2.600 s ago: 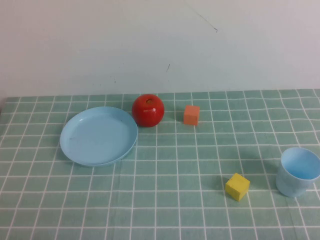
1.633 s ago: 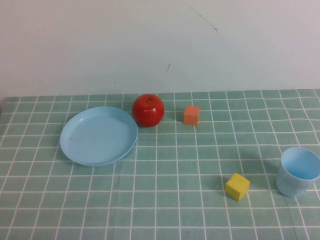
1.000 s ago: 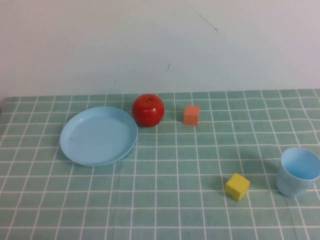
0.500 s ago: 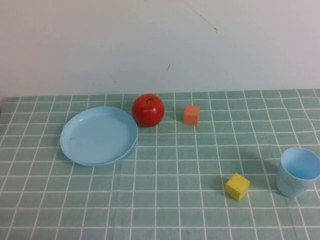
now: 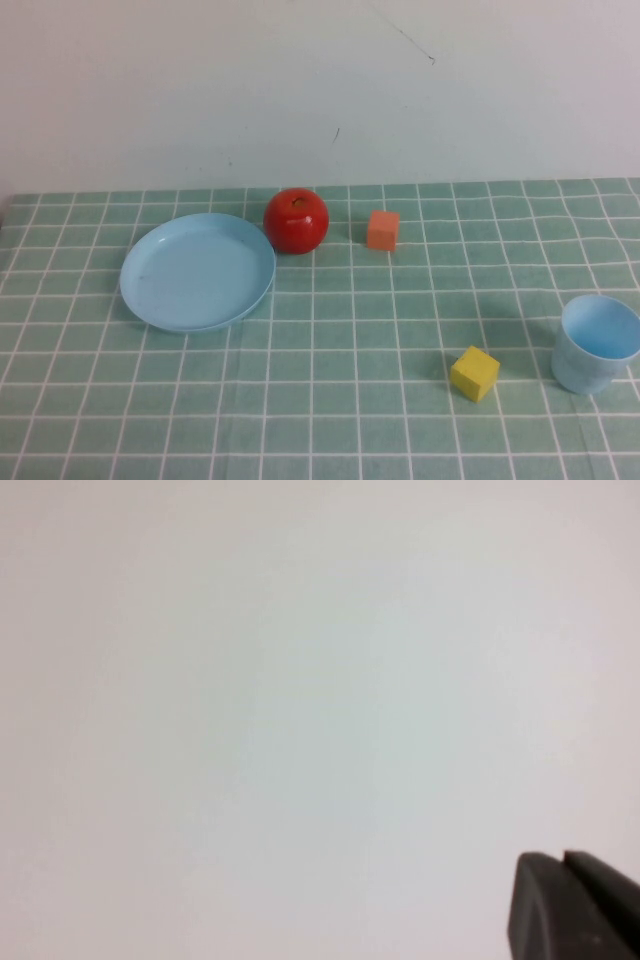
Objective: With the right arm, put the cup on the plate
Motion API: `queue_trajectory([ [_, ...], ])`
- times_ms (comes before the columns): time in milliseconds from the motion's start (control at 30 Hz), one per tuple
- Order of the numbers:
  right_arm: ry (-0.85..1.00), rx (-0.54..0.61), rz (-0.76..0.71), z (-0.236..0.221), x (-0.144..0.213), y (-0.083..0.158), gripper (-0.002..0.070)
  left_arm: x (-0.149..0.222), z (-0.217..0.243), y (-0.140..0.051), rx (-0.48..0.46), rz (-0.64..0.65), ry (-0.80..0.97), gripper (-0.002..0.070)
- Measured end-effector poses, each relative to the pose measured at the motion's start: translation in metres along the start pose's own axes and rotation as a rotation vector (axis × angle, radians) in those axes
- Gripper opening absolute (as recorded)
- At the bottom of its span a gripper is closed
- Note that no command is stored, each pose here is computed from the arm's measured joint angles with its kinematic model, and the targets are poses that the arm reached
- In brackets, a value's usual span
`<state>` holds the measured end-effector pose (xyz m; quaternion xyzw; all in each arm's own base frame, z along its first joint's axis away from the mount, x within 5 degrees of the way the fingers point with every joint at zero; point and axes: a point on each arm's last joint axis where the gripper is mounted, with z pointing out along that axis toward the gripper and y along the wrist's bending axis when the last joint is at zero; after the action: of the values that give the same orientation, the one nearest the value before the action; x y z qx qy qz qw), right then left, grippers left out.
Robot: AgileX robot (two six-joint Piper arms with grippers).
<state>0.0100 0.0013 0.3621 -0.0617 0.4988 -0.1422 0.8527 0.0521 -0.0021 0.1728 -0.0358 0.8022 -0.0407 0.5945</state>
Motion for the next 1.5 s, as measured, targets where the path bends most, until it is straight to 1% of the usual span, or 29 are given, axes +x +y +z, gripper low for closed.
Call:
queue_trajectory([
  [100,0.121,0.082,0.065,0.012,-0.004,-0.012,-0.0003,0.000,0.000,0.000,0.000,0.000,0.000,-0.0003],
  [200,0.264,0.158,0.083,0.022,-0.002,-0.021,-0.0003,0.000,0.000,0.000,0.000,0.000,0.000,-0.0004],
  [267,0.381,0.174,0.057,0.028,0.004,-0.024,-0.0003,0.000,0.000,0.000,0.000,0.000,0.000,-0.0004],
  [333,0.504,0.152,0.017,0.033,0.012,-0.023,-0.0003,0.000,0.000,0.000,0.000,0.000,0.000,-0.0003],
  [367,0.583,0.124,-0.008,0.035,0.018,-0.021,-0.0003,0.000,0.000,0.000,0.000,0.000,0.000,-0.0003],
  [433,0.753,0.033,-0.047,0.039,0.032,-0.014,-0.0003,0.000,0.000,0.000,0.000,0.000,0.000,-0.0003],
  [500,0.896,-0.079,-0.060,0.041,0.045,-0.005,-0.0003,0.000,0.000,0.000,0.000,0.000,0.000,-0.0003],
  [567,1.017,-0.229,-0.050,0.045,0.058,0.008,-0.0003,0.000,0.000,0.000,0.000,0.000,0.000,-0.0003],
  [600,1.053,-0.297,-0.047,0.047,0.063,0.013,-0.0003,0.000,0.000,0.000,0.000,0.000,0.000,-0.0003],
  [667,1.105,-0.473,-0.062,0.055,0.074,0.027,-0.0003,0.000,0.000,0.000,0.000,0.000,0.000,-0.0003],
  [733,1.137,-0.601,-0.061,0.066,0.088,0.038,-0.0003,0.000,0.000,0.000,0.000,0.000,0.000,-0.0003],
  [867,1.214,-0.735,-0.075,0.092,0.117,0.050,-0.0003,0.000,0.000,0.000,0.000,0.000,0.000,-0.0003],
  [967,1.257,-0.793,-0.071,0.112,0.138,0.057,0.0004,0.000,0.000,0.000,0.000,0.000,0.000,-0.0004],
  [1067,1.246,-0.810,-0.036,0.133,0.155,0.065,0.0068,0.000,0.000,0.000,0.000,0.000,0.000,-0.0003],
  [1233,1.286,-0.850,0.015,0.155,0.177,0.074,0.0293,0.000,0.000,0.000,0.000,0.000,0.000,-0.0003],
  [1267,1.303,-0.861,0.024,0.159,0.181,0.075,0.0327,0.000,0.000,0.000,0.000,0.000,0.000,-0.0003],
  [1367,1.344,-0.890,0.056,0.168,0.193,0.080,0.0369,0.000,0.000,0.000,0.000,0.000,0.000,-0.0004],
  [1500,1.401,-0.913,0.080,0.176,0.214,0.087,0.0381,0.000,0.000,0.000,0.000,0.000,0.000,-0.0003],
])
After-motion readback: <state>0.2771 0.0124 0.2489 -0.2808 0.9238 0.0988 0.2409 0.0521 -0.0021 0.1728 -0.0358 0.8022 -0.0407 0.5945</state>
